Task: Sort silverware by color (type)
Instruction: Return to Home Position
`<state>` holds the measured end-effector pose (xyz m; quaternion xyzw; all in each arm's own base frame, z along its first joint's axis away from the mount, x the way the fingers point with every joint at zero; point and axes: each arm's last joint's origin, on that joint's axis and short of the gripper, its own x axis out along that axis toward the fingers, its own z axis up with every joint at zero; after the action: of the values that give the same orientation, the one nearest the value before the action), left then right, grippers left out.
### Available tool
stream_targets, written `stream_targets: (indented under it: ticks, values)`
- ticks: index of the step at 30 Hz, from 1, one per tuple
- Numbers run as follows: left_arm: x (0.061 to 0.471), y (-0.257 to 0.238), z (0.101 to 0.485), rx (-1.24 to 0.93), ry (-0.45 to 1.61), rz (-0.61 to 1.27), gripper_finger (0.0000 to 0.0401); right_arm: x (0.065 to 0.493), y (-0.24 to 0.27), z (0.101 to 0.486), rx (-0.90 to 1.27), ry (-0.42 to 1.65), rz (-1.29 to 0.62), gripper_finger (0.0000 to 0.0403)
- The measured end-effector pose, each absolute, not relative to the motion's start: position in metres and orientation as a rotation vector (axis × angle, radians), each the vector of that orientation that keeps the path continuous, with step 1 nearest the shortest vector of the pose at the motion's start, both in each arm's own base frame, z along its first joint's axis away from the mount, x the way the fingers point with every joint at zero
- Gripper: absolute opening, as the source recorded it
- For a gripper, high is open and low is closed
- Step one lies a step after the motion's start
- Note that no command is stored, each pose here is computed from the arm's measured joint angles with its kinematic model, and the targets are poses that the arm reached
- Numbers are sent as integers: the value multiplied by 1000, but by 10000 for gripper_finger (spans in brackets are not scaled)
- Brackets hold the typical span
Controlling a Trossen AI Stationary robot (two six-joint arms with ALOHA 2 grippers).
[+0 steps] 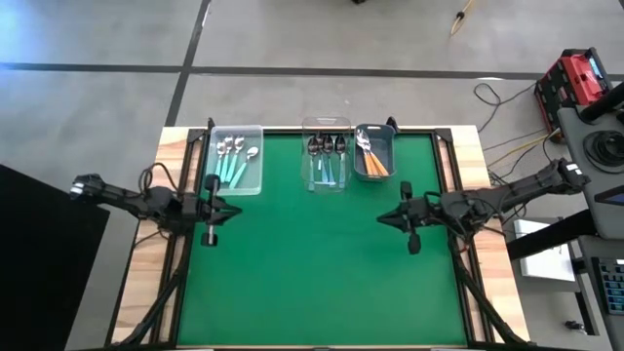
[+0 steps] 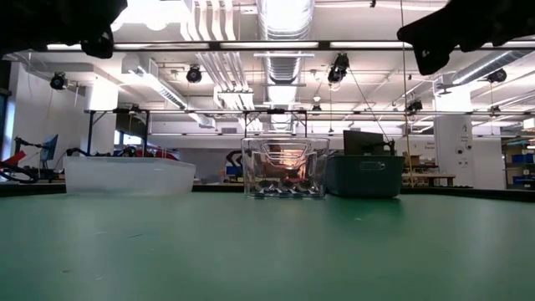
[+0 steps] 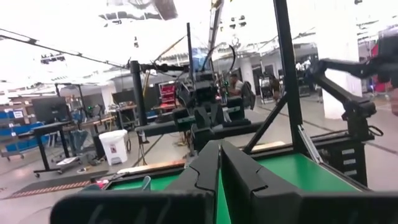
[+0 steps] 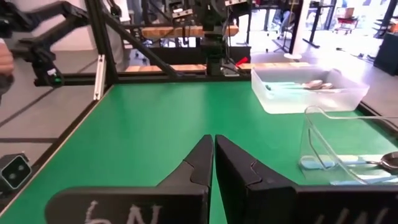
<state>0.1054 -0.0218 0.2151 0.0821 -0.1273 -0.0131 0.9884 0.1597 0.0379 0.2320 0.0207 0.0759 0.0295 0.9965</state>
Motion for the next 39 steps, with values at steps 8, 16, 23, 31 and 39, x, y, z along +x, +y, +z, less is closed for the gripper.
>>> stream_targets:
  ticks: [8, 16, 23, 31, 39]
  values:
    - [100, -19, 210, 180, -206, 17, 0, 143, 33, 213, 45, 130, 61, 9]
    - [90, -15, 205, 177, -181, 53, 0, 121, 27, 210, 12, 19, 65, 9]
    - [88, -13, 202, 168, -166, 77, 0, 100, 20, 213, -17, -26, 46, 9]
    - [92, -12, 188, 122, -141, 110, 0, 82, 15, 207, -80, -38, 42, 9]
    - [94, -11, 182, 102, -148, 165, 0, 88, 14, 187, -165, 30, 17, 9]
